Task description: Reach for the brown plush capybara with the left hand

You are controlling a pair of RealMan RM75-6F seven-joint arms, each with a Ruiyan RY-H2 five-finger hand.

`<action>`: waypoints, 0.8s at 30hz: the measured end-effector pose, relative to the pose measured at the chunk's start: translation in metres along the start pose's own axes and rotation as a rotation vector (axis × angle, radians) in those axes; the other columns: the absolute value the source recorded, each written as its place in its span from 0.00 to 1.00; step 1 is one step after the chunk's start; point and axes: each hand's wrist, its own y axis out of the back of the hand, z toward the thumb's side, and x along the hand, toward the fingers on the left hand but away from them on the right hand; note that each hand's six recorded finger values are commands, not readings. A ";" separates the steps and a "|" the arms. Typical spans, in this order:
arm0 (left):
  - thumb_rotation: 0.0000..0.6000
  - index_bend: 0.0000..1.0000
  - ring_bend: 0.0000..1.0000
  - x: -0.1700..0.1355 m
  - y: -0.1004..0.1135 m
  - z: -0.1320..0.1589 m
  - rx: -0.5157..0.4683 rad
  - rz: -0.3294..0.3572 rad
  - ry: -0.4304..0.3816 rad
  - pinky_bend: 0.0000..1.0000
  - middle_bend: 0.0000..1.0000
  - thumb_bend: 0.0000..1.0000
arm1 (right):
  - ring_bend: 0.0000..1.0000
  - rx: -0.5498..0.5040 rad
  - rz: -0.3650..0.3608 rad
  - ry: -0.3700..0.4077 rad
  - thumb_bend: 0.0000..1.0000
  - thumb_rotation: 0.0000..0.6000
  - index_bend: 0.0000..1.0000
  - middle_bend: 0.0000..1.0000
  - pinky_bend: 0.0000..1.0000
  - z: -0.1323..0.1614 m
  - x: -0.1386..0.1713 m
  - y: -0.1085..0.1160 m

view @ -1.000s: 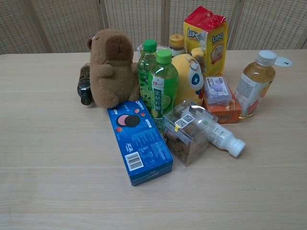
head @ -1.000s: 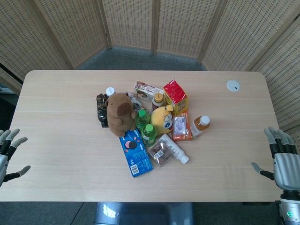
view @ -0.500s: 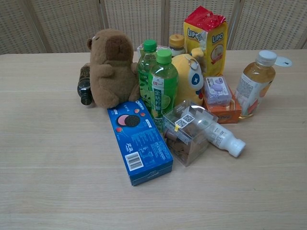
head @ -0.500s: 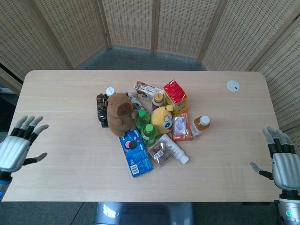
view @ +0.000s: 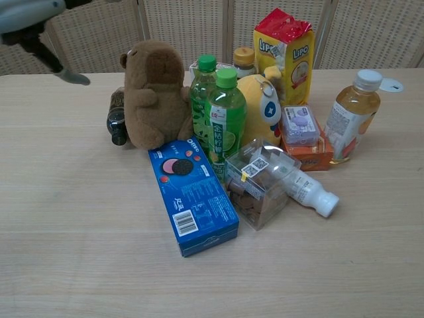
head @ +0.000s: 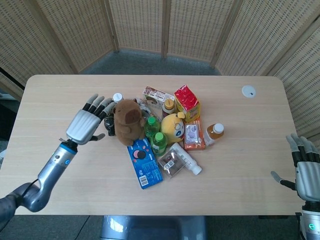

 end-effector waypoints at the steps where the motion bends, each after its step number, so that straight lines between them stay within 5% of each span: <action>1: 1.00 0.00 0.00 0.008 -0.003 0.004 0.003 -0.006 0.003 0.00 0.00 0.00 | 0.00 -0.001 -0.002 -0.003 0.00 1.00 0.00 0.00 0.00 -0.001 0.000 0.001; 14: 1.00 0.00 0.00 0.081 -0.047 0.047 -0.019 -0.086 0.071 0.00 0.00 0.00 | 0.00 -0.006 -0.008 -0.023 0.00 1.00 0.00 0.00 0.00 -0.008 -0.003 0.004; 16: 1.00 0.00 0.04 0.085 -0.054 0.055 -0.033 -0.097 0.074 0.14 0.01 0.00 | 0.00 -0.007 -0.013 -0.026 0.00 1.00 0.00 0.00 0.00 -0.010 -0.003 0.006; 18: 1.00 0.15 0.30 0.086 -0.058 0.060 -0.034 -0.092 0.071 0.49 0.24 0.00 | 0.00 -0.008 -0.015 -0.028 0.00 1.00 0.00 0.00 0.00 -0.010 -0.003 0.007; 20: 1.00 0.45 0.65 0.086 -0.056 0.063 -0.022 -0.071 0.065 0.78 0.60 0.00 | 0.00 -0.009 -0.019 -0.029 0.00 1.00 0.00 0.00 0.00 -0.011 -0.003 0.008; 21: 1.00 0.58 0.77 0.086 -0.056 0.064 -0.015 -0.053 0.063 0.87 0.73 0.00 | 0.00 -0.009 -0.020 -0.029 0.00 1.00 0.00 0.00 0.00 -0.011 -0.003 0.009; 24: 1.00 0.78 0.95 0.084 -0.055 0.066 -0.006 -0.021 0.067 0.98 0.94 0.01 | 0.00 -0.014 -0.021 -0.028 0.00 1.00 0.00 0.00 0.00 -0.011 -0.003 0.010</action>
